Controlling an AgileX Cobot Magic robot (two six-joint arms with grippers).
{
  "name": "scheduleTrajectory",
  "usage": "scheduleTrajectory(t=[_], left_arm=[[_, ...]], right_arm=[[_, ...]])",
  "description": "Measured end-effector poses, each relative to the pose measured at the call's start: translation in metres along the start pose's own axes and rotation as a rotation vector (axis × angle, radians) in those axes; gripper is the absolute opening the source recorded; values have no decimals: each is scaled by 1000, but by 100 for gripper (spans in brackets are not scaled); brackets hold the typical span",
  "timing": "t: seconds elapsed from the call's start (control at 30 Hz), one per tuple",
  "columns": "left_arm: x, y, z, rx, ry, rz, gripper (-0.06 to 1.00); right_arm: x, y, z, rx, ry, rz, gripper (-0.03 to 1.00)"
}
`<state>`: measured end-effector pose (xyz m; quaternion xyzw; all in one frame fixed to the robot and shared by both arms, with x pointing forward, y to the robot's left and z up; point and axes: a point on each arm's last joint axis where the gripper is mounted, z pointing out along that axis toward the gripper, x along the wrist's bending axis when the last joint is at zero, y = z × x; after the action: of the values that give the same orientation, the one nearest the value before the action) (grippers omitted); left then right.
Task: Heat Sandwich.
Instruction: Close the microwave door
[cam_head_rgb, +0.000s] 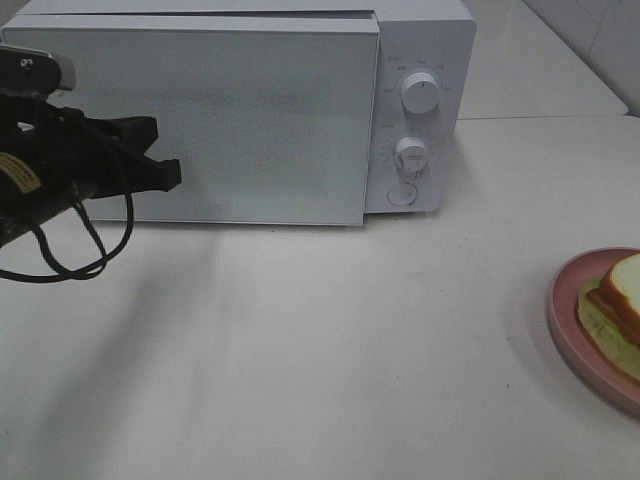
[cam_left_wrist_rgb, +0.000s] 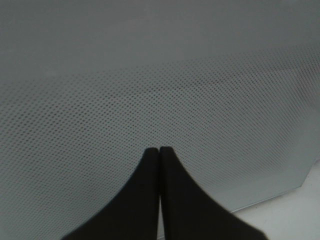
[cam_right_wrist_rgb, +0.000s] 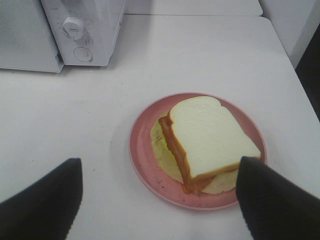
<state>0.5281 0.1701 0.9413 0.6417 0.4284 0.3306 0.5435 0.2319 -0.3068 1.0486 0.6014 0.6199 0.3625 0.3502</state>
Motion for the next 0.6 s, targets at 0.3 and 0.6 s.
scheduleTrajectory(t=[0.3,0.6], left_arm=[[-20,0,22,-5,-14,-33,0],[-41,4,47,-14,-56,-22,0]], right_arm=[[0,0,0,0,0,0,77],[0,0,0,0,0,0,77]])
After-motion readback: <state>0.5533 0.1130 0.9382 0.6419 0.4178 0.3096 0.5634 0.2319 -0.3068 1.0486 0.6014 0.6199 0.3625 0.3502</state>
